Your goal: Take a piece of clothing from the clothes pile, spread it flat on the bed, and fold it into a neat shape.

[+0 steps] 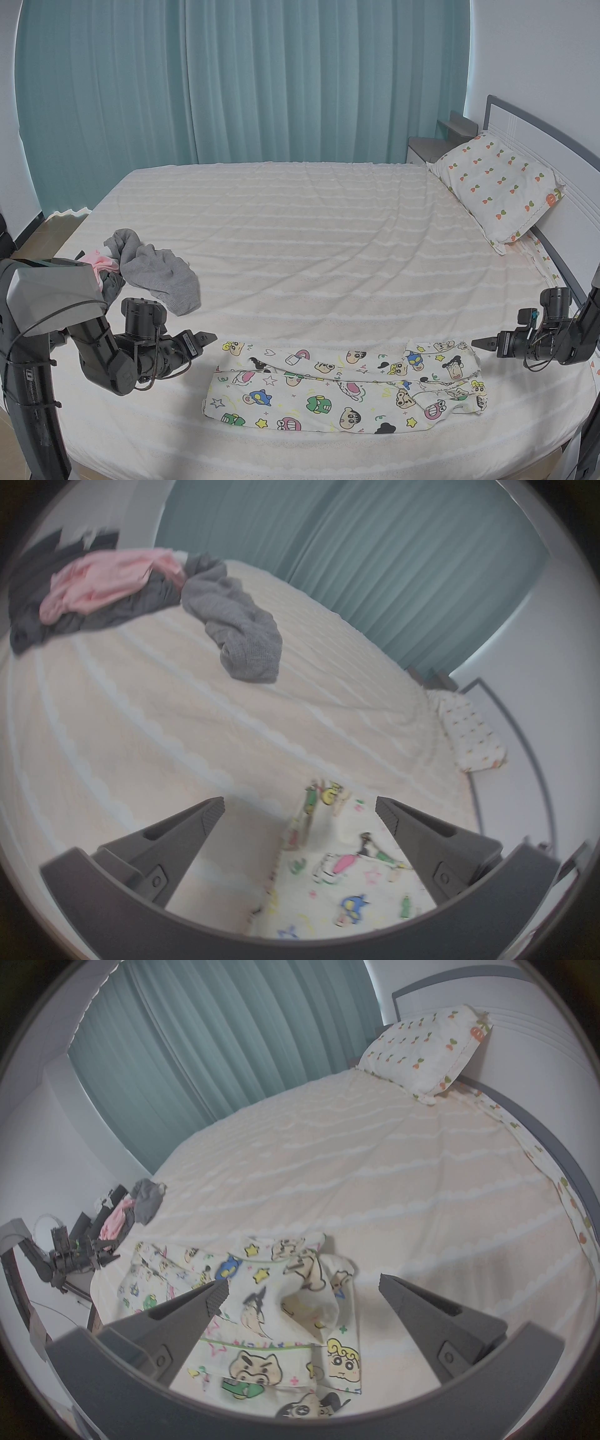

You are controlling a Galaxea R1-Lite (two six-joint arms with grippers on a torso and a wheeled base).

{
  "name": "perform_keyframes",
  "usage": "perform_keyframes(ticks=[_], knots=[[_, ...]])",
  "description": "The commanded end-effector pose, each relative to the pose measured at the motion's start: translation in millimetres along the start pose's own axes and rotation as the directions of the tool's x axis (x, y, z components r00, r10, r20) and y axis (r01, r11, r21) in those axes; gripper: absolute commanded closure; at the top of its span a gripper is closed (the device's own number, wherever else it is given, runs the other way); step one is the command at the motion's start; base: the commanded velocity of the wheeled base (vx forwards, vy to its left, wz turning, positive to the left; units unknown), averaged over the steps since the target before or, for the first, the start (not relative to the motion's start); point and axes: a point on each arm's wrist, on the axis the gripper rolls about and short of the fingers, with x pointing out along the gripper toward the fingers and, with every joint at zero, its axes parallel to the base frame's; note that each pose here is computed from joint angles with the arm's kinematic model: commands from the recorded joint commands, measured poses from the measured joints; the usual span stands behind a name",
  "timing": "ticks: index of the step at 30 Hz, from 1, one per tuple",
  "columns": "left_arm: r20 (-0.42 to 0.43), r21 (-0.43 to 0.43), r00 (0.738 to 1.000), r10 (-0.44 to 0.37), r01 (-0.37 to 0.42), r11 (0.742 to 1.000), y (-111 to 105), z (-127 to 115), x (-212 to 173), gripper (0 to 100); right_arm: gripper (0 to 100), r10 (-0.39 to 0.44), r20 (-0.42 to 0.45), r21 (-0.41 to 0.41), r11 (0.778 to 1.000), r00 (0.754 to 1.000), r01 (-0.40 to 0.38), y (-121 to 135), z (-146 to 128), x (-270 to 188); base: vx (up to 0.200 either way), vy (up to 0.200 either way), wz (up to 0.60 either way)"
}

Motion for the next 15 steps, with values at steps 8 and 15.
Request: perform_keyframes(ticks=[8,15], knots=[[-0.041,-0.168,0.980,-0.195,0.186,0.968,-1,-23,-22,0,0,0.191,-0.074,0.085,0.979,0.979,-0.185,77,-4,31,0.000,0.000,0.00],[0.024,-0.100,0.982,-0.186,0.188,0.977,-15,-52,-8,0,0,0.128,-0.170,0.114,0.988,0.977,-0.109,63,-28,67,0.000,0.000,0.00]])
